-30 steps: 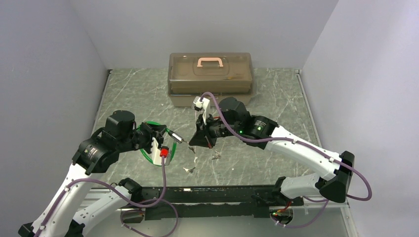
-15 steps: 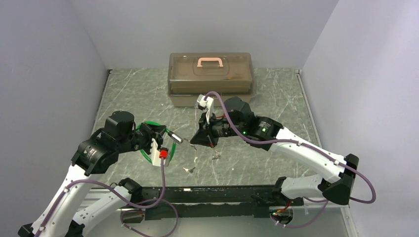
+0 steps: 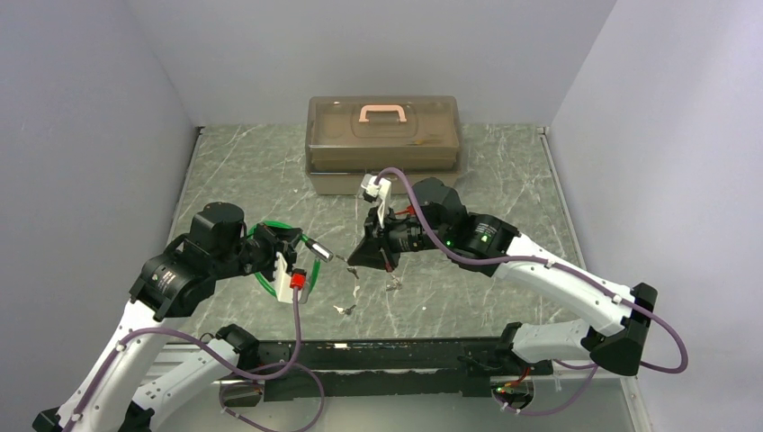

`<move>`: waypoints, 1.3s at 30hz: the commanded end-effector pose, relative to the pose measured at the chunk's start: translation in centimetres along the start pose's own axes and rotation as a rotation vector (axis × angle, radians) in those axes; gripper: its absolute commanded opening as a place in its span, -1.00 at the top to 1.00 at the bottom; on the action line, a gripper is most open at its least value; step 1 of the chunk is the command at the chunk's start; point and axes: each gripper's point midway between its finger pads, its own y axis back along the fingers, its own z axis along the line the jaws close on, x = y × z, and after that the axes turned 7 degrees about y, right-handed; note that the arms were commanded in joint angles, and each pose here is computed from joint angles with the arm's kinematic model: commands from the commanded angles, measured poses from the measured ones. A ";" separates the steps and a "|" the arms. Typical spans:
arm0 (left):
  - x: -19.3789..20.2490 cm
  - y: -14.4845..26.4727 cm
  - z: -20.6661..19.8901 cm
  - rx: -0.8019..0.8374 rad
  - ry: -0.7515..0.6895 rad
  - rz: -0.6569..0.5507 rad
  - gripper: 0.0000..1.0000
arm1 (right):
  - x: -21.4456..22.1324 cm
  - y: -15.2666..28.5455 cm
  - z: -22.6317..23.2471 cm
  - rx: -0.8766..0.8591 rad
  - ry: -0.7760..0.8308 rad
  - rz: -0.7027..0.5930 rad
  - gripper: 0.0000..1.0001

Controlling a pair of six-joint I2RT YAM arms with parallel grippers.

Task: Unlock with the key
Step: Unlock the lock.

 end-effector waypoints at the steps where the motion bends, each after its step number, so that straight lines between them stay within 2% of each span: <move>1: -1.0 0.6 1.4 -0.052 -0.045 -0.032 1.00 | -1.0 -0.2 0.7 -0.035 0.013 -0.030 1.00; 39: -0.6 0.8 1.0 -0.036 -0.078 -0.011 1.00 | -2.7 -1.5 0.0 -0.016 0.017 -0.056 1.00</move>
